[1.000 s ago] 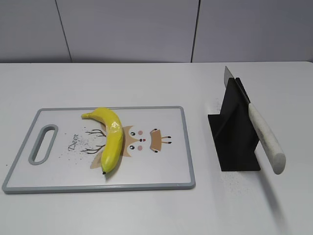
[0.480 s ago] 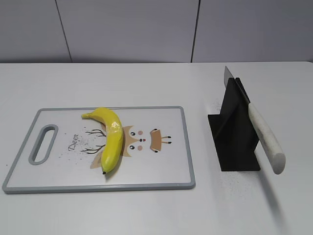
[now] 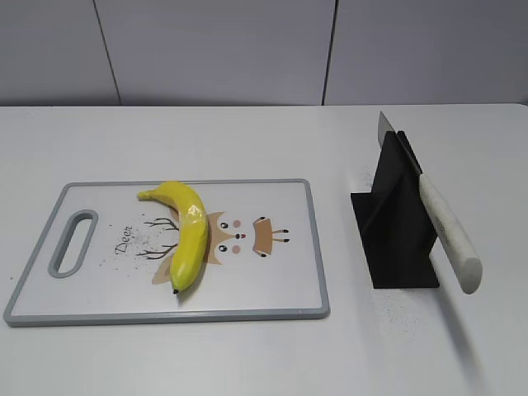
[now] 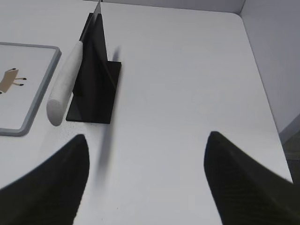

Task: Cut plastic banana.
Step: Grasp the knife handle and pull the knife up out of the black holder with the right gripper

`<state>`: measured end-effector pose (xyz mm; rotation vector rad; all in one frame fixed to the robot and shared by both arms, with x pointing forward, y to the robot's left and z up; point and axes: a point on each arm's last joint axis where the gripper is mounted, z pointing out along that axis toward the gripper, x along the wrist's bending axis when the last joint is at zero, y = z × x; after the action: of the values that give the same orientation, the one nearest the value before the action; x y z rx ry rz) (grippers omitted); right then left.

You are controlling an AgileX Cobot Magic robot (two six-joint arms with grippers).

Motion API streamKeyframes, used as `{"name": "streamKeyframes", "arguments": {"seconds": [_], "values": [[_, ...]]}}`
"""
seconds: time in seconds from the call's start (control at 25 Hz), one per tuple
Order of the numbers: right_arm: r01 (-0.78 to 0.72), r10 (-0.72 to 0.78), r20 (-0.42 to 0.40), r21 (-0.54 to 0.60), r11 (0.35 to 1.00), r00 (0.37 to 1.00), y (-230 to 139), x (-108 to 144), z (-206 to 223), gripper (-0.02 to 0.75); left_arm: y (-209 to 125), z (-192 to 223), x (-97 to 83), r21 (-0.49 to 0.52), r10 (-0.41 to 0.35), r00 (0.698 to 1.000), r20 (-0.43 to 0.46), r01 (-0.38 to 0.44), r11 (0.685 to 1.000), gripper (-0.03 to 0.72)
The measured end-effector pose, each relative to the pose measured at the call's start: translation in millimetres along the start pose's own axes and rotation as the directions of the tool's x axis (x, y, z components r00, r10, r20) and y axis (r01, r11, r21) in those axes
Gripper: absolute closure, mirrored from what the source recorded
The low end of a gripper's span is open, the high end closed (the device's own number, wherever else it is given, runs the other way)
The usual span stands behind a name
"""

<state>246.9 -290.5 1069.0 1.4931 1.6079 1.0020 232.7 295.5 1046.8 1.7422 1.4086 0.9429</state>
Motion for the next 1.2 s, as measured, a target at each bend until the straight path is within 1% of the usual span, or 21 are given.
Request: {"name": "streamKeyframes", "arguments": {"seconds": [0.4, 0.52, 0.76, 0.92, 1.0, 1.08, 1.2], "values": [[-0.024, 0.024, 0.001, 0.173, 0.985, 1.0, 53, -7, 47, 0.16, 0, 0, 0.0, 0.0, 0.0, 1.0, 0.0, 0.0, 1.0, 0.1], [-0.034, 0.036, -0.004, 0.242, 0.97, 0.999, 65, -8, 65, 0.16, 0, 0, 0.0, 0.0, 0.0, 1.0, 0.0, 0.0, 1.0, 0.1], [-0.079, 0.1, -0.042, 0.35, 0.934, 0.994, 98, -8, 99, 0.16, 0, 0, 0.0, 0.0, 0.0, 1.0, 0.0, 0.0, 1.0, 0.1], [-0.077, 0.112, -0.058, 0.424, 0.902, 0.992, 114, -8, 120, 0.16, 0, 0, 0.0, 0.0, 0.0, 1.0, 0.0, 0.0, 1.0, 0.1], [-0.05, 0.1, -0.085, 0.457, 0.888, 0.991, 117, -3, 132, 0.16, 0, 0, 0.0, 0.0, 0.0, 1.0, 0.0, 0.0, 1.0, 0.1], [-0.005, 0.079, -0.133, 0.483, 0.876, 0.988, 117, 8, 142, 0.16, 0, 0, 0.0, 0.0, 0.0, 1.0, 0.0, 0.0, 1.0, 0.1], [0.066, 0.05, -0.201, 0.529, 0.846, 0.978, 112, 32, 155, 0.16, 0, 0, 0.0, 0.0, 0.0, 1.0, 0.0, 0.0, 1.0, 0.1]]}}
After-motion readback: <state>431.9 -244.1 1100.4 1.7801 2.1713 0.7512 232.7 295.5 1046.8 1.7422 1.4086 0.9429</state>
